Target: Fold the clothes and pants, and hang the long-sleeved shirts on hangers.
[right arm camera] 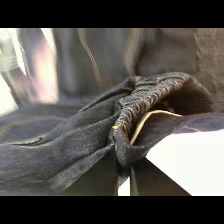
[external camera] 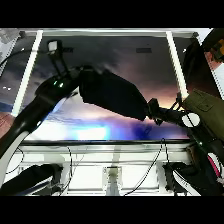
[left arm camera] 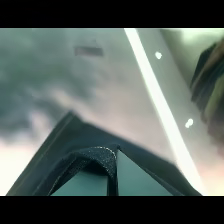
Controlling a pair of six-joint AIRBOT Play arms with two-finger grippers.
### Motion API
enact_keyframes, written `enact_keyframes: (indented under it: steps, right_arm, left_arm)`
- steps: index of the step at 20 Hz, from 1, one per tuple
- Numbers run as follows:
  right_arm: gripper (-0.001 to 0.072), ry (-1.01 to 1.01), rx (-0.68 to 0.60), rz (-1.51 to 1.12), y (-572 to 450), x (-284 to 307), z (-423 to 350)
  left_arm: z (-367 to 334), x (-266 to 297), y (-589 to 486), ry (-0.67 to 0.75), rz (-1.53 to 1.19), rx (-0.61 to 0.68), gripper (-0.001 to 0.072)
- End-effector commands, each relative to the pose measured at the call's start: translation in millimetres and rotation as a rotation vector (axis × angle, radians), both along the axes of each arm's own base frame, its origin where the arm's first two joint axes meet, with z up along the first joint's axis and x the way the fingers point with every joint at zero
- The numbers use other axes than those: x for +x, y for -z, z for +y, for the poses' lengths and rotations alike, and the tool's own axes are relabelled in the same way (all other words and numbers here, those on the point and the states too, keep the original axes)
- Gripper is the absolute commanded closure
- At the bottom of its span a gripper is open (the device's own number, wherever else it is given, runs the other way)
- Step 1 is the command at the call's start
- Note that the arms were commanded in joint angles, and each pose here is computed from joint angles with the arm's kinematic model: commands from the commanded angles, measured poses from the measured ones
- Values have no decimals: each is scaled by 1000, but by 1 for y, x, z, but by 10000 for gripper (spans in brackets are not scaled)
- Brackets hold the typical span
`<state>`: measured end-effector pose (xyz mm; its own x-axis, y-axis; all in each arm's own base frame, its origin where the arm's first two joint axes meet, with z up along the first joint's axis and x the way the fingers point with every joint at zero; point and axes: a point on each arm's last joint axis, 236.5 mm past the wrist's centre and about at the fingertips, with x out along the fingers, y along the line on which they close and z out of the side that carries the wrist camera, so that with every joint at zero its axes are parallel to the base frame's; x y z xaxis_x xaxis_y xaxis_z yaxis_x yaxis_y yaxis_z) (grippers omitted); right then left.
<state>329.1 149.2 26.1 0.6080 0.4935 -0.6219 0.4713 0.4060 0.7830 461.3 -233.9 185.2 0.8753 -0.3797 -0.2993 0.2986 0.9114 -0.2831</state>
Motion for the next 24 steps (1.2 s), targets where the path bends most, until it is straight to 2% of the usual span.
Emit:
enact_keyframes:
  steps: [1,5,10,15,18,19,20,21,22,23,24]
  right_arm:
    - [682,219,52,-67,-5,41,-26]
    - [683,374,51,-41,29,71,-49]
    - [682,447,29,-39,51,113,-58]
    - [680,470,36,-86,41,153,-57]
    - [676,493,39,-136,28,167,-62]
    - [651,501,38,-149,26,170,-63]
    - [585,493,25,-155,27,171,-64]
    - [474,476,0,-162,29,173,-64]
    - [352,464,-17,-158,34,172,-63]
    - [322,449,-30,-150,38,171,-62]
    - [322,437,-36,-143,40,170,-60]
  left_arm:
    - [-29,57,28,8,4,-12,704]
    - [-46,82,83,23,56,13,704]
    - [-60,102,108,49,36,-6,704]
    - [-70,127,103,93,-83,-94,703]
    - [-56,152,93,39,-122,-259,701]
    - [-49,163,91,13,-136,-317,699]
    - [-45,172,94,0,-140,-327,695]
    - [-43,181,97,-7,-147,-327,576]
    - [-44,188,99,-7,-158,-327,350]
    - [-46,195,98,-6,-171,-330,140]
    - [-48,199,95,-4,-183,-335,131]
